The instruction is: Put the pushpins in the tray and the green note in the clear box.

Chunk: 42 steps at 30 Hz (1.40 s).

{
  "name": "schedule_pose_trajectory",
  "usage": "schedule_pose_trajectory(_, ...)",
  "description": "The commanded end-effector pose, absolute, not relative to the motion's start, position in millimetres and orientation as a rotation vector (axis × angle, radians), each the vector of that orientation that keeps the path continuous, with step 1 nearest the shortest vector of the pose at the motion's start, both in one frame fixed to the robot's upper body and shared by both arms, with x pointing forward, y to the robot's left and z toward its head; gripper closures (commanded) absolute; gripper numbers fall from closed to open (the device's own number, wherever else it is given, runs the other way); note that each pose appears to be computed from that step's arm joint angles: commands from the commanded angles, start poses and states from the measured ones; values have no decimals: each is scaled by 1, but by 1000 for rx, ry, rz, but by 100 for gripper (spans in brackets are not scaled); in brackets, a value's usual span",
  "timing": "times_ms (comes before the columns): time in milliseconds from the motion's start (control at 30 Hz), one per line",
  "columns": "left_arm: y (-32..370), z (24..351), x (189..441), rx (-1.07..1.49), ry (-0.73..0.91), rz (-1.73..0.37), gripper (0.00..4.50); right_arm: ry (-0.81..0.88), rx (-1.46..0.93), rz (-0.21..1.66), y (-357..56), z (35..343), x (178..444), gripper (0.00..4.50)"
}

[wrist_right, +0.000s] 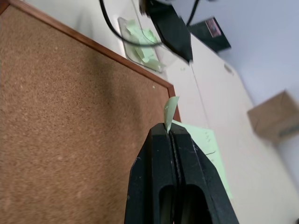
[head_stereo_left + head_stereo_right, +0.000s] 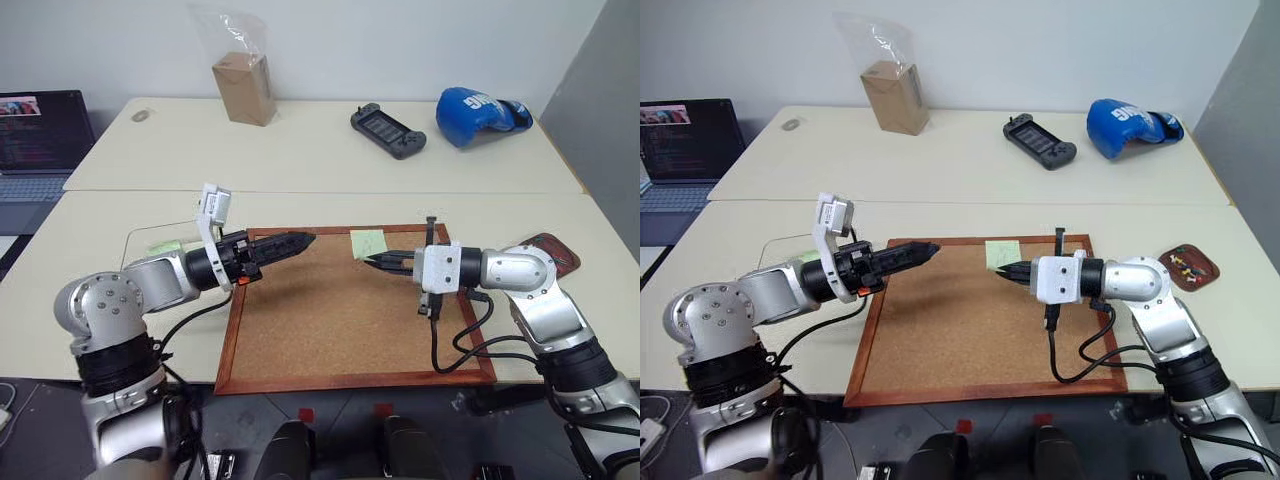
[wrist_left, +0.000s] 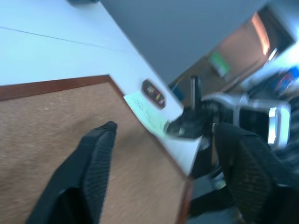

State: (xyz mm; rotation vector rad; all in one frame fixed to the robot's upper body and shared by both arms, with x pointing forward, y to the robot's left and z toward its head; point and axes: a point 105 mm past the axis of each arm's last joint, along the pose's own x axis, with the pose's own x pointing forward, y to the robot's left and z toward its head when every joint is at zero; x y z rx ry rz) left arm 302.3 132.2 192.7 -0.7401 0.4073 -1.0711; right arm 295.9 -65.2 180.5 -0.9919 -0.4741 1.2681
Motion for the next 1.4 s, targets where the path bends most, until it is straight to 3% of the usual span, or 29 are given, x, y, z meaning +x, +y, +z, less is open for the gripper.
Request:
schedule_pose_trajectory(33,123,196,303,-831,425,-1104,68,-644,-1118,1258,-56,192,290,450)
schedule_pose_trajectory(467,93,192,302,-880,487,-1160,68,-775,-1167,1270,-38,200,283,450)
schedule_pose_trajectory(500,93,193,302,-882,486,-1163,104,-774,-1163,1273,-37,199,282,450)
schedule_pose_trajectory(867,91,195,300,-895,484,-1181,314,-766,-1158,1257,-36,201,285,450)
schedule_pose_trajectory(1133,89,192,299,-890,499,-1176,443,-773,-1140,1248,-33,204,287,450)
schedule_pose_trajectory(1367,88,191,305,-882,502,-1146,443,-769,-1123,1246,-32,206,288,450)
schedule_pose_trajectory(1400,88,191,305,-880,502,-1146,448,-762,-1114,1249,-32,207,288,432)
